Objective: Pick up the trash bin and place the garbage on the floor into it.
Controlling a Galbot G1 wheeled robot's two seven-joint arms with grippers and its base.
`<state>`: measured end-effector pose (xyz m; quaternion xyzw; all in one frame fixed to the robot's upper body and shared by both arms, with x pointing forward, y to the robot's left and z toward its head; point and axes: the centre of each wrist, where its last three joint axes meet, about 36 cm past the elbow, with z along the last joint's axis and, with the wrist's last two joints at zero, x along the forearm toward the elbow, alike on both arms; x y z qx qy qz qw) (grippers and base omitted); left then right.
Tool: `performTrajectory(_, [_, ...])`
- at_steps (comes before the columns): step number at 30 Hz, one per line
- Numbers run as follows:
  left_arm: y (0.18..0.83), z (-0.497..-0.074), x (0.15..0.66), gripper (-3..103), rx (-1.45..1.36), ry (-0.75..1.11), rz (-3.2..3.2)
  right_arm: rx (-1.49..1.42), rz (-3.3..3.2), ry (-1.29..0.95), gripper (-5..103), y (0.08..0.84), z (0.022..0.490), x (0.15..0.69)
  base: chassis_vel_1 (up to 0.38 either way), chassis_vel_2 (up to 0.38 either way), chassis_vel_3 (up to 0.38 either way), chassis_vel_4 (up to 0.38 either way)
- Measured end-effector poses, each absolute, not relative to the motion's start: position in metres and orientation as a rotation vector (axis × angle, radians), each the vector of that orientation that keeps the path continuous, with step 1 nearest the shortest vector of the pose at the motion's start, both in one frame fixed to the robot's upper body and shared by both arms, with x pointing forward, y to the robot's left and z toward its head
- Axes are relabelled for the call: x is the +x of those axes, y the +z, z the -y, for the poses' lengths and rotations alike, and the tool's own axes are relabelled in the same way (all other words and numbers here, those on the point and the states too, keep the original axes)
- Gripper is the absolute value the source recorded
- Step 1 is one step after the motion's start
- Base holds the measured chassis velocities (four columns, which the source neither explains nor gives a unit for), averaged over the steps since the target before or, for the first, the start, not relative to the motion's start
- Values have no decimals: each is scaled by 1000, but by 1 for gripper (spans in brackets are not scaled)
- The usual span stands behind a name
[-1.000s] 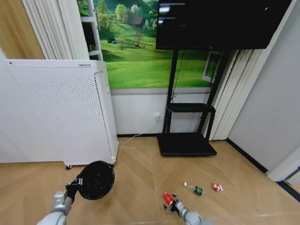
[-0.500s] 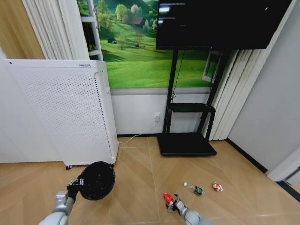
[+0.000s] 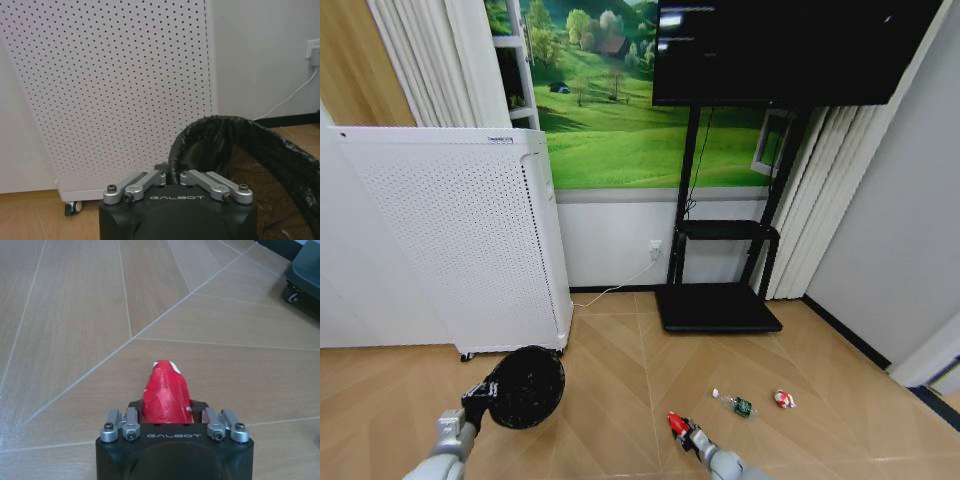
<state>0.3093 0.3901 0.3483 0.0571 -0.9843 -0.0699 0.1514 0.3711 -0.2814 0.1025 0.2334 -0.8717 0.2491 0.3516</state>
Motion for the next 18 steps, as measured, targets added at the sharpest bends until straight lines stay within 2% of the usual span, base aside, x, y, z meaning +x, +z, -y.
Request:
performTrajectory(11, [347,-388,312,6,157,-197,2832,591,2276,642,50,111,294,372,0,0,0,0])
performTrajectory(18, [348,-375,328,6,105,-190,2854,543,2387,569,50,156,308,391,0,0,0,0])
